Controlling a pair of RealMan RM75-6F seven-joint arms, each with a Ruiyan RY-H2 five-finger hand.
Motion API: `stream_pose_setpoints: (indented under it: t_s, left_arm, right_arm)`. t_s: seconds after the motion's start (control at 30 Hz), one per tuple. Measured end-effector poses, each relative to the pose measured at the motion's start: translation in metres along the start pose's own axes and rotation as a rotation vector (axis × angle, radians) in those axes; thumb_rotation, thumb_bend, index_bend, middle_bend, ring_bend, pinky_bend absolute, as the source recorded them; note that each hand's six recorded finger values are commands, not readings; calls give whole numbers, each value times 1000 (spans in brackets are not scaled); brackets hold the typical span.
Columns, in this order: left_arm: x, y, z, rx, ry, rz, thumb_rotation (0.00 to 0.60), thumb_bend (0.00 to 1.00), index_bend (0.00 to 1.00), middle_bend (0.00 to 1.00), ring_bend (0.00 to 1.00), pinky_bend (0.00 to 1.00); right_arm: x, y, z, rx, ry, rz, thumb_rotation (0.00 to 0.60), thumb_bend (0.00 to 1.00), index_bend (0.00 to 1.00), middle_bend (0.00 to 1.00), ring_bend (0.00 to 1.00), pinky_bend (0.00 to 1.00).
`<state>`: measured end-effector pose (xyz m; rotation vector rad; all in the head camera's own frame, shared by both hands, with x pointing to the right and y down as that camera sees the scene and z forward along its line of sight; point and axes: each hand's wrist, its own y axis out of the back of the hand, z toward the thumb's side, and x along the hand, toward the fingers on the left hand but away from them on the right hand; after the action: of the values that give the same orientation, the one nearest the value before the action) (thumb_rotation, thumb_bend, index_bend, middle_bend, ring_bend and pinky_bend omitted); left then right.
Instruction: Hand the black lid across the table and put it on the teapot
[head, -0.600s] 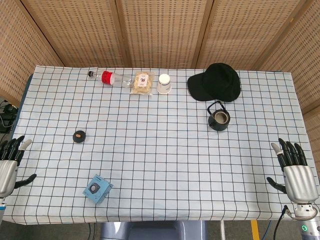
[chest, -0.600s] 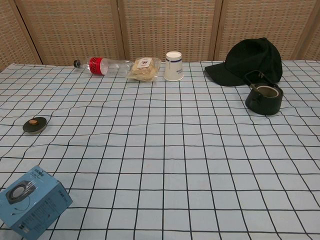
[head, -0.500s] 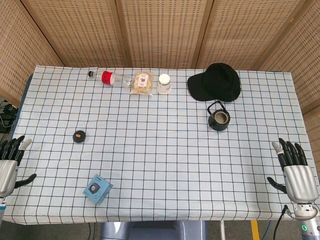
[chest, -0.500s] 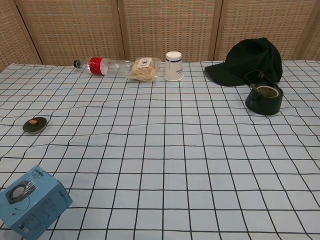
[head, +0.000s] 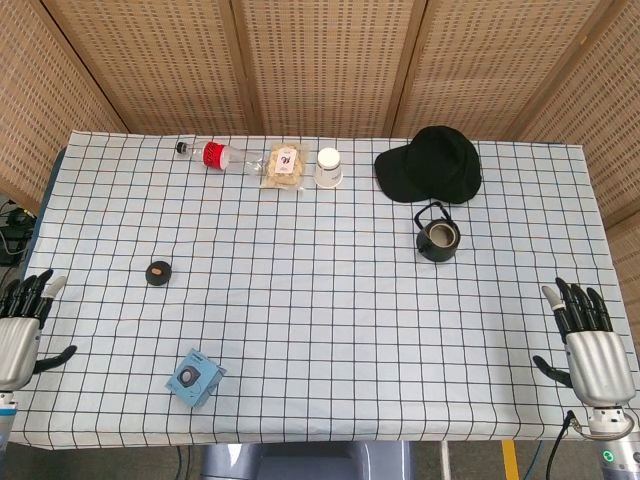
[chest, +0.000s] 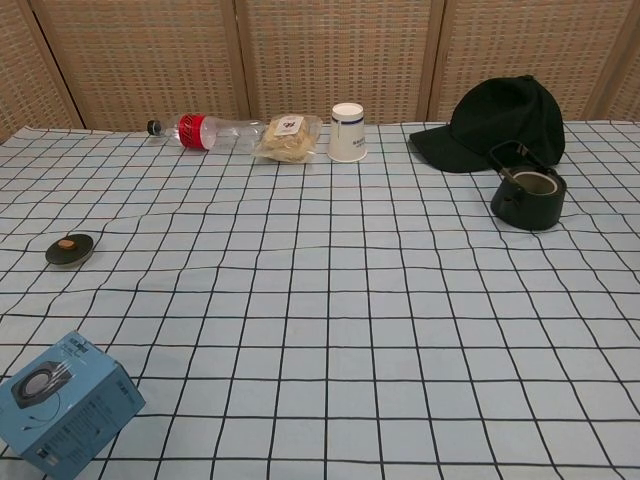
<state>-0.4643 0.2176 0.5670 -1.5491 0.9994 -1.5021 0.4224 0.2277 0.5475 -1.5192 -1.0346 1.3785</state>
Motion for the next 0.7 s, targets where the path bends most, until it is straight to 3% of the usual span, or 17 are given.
stream_pose_setpoints:
  t_s: [0.2,0.43,0.7]
  left_arm:
    - [15,-4,3,13,-4,-19,600,233,52,0,0,0]
    - [46,-12,8,48,-15,-71,600,242,247,0,0,0]
    - [99,-32,17,109,-21,-180,600,240,308,0,0,0]
  right_arm:
    - [0,4,-4,-17,-9,-8,600,133,51,0,0,0]
    - [-1,4,-6,-29,-10,-2,600,133,50,0,0,0]
    - [-2,1,-8,-33,-18,15,600,133,50,0,0,0]
